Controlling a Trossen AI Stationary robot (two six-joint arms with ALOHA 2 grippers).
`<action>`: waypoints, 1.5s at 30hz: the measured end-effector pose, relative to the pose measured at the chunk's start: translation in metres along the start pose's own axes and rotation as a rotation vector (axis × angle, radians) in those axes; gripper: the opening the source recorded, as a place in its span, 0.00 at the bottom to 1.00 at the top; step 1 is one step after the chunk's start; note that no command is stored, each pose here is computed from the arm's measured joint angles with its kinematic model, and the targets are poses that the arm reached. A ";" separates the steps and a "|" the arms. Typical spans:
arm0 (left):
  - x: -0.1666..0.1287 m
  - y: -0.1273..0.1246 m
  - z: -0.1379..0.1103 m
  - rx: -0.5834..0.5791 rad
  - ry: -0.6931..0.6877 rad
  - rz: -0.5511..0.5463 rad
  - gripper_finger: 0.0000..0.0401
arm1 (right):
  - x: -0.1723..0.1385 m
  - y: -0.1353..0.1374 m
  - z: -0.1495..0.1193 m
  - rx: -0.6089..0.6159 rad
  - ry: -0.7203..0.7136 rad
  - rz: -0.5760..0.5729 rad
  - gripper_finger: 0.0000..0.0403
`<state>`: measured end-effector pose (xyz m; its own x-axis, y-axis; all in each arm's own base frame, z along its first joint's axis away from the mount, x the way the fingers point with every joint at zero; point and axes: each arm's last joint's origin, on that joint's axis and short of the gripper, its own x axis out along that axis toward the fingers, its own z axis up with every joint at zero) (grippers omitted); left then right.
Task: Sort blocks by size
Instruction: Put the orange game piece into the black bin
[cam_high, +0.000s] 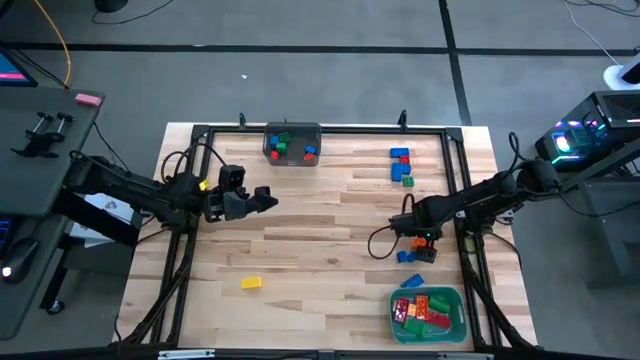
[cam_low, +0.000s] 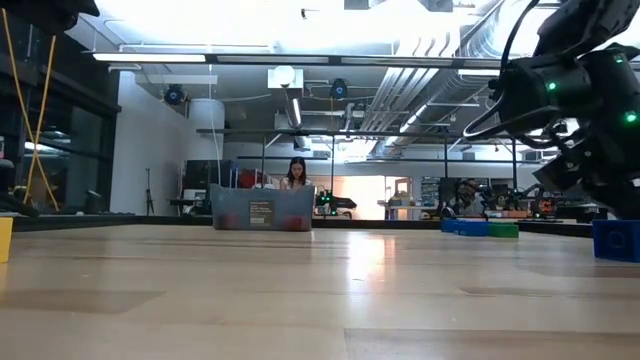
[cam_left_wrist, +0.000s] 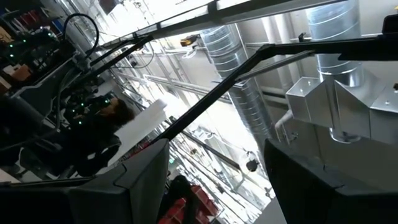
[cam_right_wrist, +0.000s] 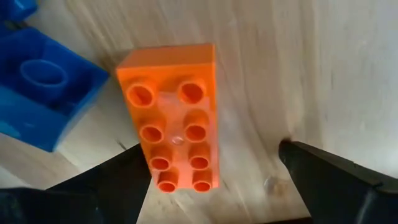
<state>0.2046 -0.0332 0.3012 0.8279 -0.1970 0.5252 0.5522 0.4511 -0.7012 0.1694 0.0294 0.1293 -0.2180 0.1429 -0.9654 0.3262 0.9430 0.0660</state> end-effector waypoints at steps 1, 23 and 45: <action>0.000 0.000 0.000 0.000 -0.001 -0.001 0.61 | 0.000 0.001 0.001 -0.001 -0.009 -0.007 0.88; -0.013 -0.035 0.033 0.159 -0.271 -0.341 0.61 | -0.056 0.023 0.014 -0.101 -0.097 -0.088 0.33; -0.008 -0.011 0.021 0.176 -0.017 -0.053 0.61 | -0.209 -0.022 0.139 0.483 -1.219 0.101 0.33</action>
<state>0.1898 -0.0185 0.3144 0.7953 -0.2108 0.5684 0.5682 0.5859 -0.5779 0.3357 -0.0629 0.2941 0.7085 -0.3952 -0.5846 0.6415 0.7061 0.3001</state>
